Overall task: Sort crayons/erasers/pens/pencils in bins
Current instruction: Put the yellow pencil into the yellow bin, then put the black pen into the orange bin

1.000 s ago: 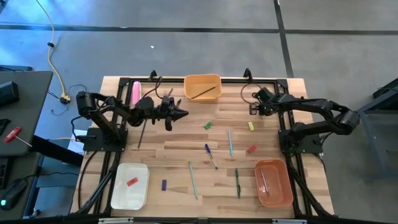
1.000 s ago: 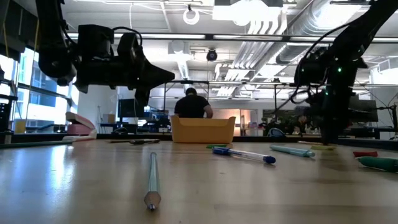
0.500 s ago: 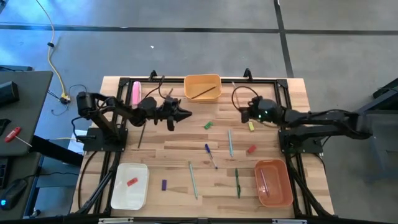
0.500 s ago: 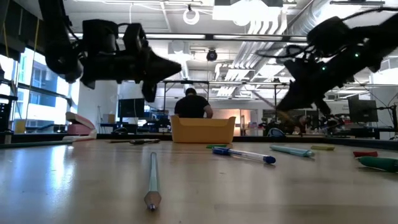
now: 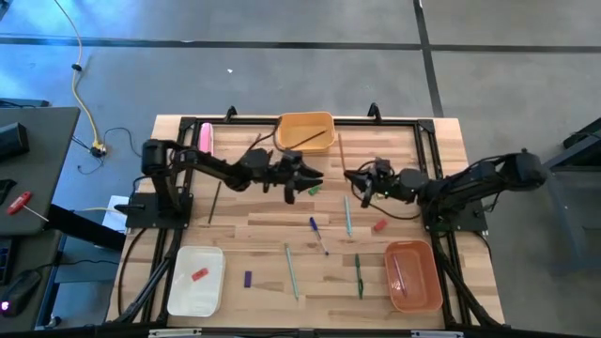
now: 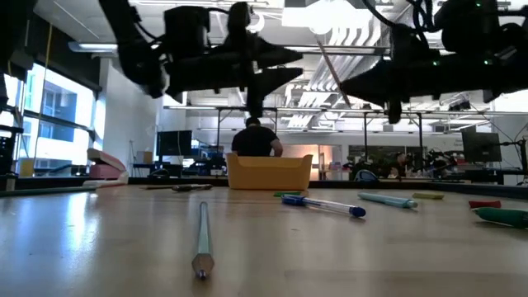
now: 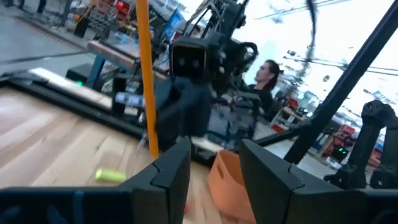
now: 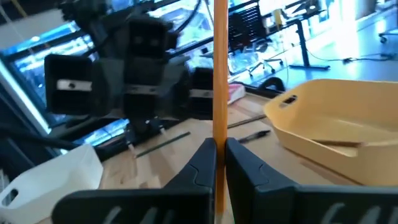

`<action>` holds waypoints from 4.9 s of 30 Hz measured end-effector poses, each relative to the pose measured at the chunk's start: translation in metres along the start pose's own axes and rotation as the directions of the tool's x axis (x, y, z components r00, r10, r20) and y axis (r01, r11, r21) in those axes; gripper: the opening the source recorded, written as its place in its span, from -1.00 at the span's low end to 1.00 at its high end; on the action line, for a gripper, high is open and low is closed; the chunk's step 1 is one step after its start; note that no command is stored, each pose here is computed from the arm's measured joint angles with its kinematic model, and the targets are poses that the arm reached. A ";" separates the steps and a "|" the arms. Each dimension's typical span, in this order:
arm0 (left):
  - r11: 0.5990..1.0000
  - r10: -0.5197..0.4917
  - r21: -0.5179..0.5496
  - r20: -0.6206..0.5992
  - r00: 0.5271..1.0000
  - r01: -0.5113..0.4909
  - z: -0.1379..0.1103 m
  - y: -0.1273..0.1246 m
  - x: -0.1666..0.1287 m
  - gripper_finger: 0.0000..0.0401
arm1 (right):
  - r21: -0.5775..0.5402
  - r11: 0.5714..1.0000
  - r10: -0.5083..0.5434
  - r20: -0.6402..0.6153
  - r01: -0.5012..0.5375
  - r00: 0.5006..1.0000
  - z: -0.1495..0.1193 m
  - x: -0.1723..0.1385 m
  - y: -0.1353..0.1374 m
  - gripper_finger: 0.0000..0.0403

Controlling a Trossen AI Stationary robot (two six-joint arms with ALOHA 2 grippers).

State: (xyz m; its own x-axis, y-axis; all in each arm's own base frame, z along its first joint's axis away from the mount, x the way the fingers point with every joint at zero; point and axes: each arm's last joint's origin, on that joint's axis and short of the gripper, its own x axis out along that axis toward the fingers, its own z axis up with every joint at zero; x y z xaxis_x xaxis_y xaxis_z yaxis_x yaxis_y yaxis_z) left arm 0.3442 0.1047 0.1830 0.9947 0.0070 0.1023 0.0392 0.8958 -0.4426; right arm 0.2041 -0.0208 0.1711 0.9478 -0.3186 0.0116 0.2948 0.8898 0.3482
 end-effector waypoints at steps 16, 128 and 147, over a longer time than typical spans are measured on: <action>0.998 -0.048 0.046 0.072 0.996 0.044 0.019 0.000 0.027 -0.35 | -0.058 0.995 0.076 -0.008 -0.077 0.997 0.000 0.017 0.025 -0.98; 0.713 0.700 0.628 -0.666 0.259 -0.314 0.079 0.199 0.031 -0.77 | -0.338 0.939 -0.115 -0.122 0.067 0.986 -0.014 0.016 0.012 -1.00; 0.644 0.764 0.693 -0.605 0.224 -0.323 0.124 0.168 0.019 -0.98 | -0.350 0.935 -0.115 -0.125 0.065 0.985 -0.014 0.016 0.012 -1.00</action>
State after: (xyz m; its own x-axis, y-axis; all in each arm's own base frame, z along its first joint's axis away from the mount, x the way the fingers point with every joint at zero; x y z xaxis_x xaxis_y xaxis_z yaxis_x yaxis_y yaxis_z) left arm 0.3581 0.3101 0.2212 0.3105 0.4169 -0.8542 -0.3620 0.8828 0.2993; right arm 0.2249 -0.0108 0.1621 0.9151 -0.3758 -0.1460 0.3797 0.9251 -0.0014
